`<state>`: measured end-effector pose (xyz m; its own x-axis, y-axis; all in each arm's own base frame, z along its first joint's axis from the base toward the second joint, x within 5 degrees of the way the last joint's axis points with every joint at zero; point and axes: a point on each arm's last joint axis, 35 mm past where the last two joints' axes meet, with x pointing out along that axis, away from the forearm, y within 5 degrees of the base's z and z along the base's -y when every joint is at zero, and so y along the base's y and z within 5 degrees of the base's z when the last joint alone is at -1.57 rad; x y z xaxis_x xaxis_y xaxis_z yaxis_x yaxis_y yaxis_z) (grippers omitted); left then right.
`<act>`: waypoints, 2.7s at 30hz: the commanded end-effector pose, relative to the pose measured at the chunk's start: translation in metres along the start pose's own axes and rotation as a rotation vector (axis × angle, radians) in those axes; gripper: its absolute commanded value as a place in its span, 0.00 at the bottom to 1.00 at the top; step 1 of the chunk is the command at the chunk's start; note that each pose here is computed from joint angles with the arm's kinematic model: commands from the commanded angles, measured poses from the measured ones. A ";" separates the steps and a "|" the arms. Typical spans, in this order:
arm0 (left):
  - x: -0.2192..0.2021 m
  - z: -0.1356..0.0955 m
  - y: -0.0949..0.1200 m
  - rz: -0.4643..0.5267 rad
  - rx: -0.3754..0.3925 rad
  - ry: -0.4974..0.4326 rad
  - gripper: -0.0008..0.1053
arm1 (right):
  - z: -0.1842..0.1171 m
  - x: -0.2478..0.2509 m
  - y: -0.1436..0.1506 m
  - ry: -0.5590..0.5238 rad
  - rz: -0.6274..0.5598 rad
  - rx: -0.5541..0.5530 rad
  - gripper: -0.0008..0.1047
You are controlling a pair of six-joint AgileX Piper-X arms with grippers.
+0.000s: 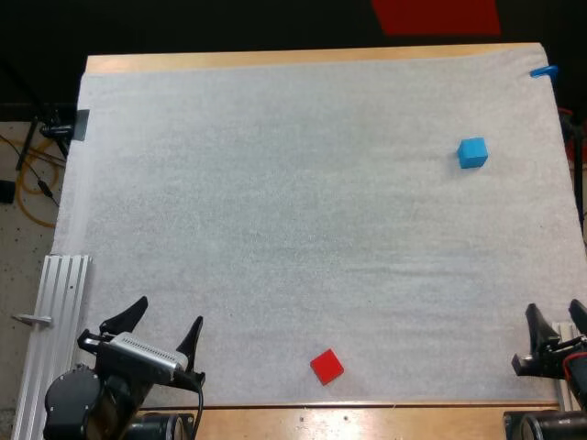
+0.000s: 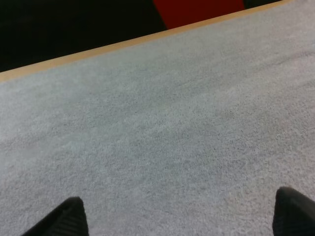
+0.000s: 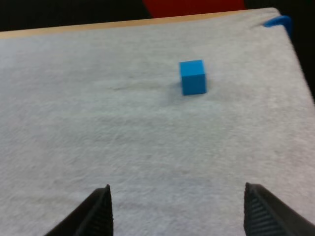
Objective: Stack red cube on blue cube
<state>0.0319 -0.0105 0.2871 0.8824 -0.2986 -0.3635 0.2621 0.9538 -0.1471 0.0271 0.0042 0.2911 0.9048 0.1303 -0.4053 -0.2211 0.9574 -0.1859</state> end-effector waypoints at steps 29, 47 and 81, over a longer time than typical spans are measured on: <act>-0.053 0.084 -0.029 -0.454 0.235 0.237 0.71 | 0.116 -0.004 -0.004 0.004 0.428 -0.255 0.54; -0.074 0.091 -0.029 -0.493 0.271 0.306 0.71 | 0.144 0.020 0.038 0.038 0.764 -0.522 0.54; -0.074 0.091 -0.029 -0.493 0.271 0.306 0.71 | 0.082 0.107 0.234 0.630 0.816 -0.566 0.68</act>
<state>-0.0055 -0.0129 0.4007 0.4975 -0.6565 -0.5670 0.7271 0.6721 -0.1401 0.1009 0.2608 0.2753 0.0960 0.3406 -0.9353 -0.9412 0.3369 0.0261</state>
